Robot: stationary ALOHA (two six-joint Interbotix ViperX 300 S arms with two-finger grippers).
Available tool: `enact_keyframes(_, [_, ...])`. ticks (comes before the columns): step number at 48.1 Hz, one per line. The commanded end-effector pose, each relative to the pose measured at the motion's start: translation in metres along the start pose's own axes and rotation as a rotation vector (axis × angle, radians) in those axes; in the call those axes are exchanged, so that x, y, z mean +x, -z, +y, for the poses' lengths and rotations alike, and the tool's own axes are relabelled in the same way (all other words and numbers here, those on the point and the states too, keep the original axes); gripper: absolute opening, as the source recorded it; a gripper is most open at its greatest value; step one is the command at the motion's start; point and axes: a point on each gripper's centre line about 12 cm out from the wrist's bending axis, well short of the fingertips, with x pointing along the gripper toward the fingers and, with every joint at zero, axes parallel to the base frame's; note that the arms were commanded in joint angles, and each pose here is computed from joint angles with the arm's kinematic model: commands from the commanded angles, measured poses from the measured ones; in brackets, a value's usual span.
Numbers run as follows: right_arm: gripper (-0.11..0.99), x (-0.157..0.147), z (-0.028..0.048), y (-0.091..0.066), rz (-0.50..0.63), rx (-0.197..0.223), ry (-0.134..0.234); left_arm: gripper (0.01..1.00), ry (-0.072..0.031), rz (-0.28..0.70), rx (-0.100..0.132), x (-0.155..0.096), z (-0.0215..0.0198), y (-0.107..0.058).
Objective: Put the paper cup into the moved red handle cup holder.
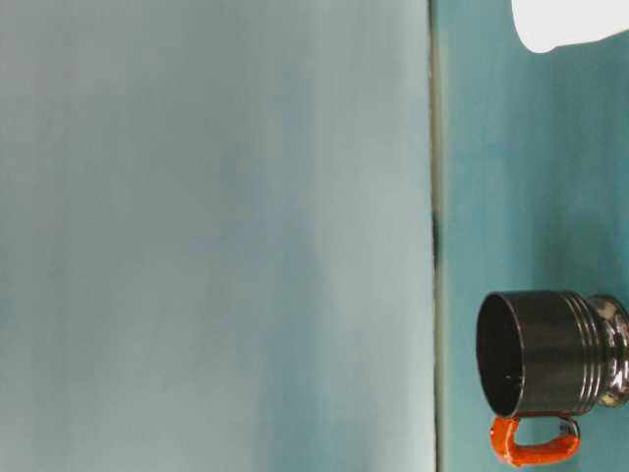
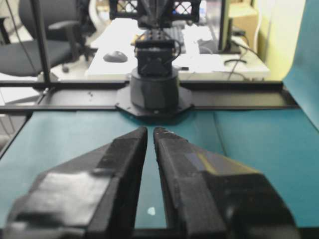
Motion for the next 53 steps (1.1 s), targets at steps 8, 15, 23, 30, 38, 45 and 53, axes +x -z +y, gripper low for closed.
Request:
enact_keyframes(8, [-0.09,0.002,0.0002,0.006,0.066,0.050,0.003,0.025,0.001,0.083,-0.034,0.005,-0.0002,0.004])
enact_keyframes(15, [-0.11,0.001,0.0001,0.010,0.127,0.079,0.007,0.025,-0.002,0.161,-0.035,0.008,-0.0001,0.007])
enact_keyframes(23, [-0.11,0.000,-0.0025,0.017,0.192,0.099,0.024,0.025,-0.012,0.426,-0.038,0.018,0.0007,0.026])
enact_keyframes(30, [-0.11,-0.001,-0.0040,0.021,0.228,0.116,0.035,0.025,-0.014,0.509,-0.036,0.026,0.0008,0.032])
enact_keyframes(38, [-0.11,-0.001,-0.0039,0.023,0.245,0.123,0.036,0.025,-0.019,0.561,-0.035,0.030,0.0019,0.041])
enact_keyframes(45, [-0.11,-0.001,-0.0039,0.023,0.245,0.123,0.036,0.026,-0.048,0.608,-0.041,0.033,0.0085,0.048])
enact_keyframes(53, [-0.11,-0.001,-0.0036,0.023,0.245,0.126,0.035,0.025,-0.080,0.648,-0.042,0.041,0.0171,0.049])
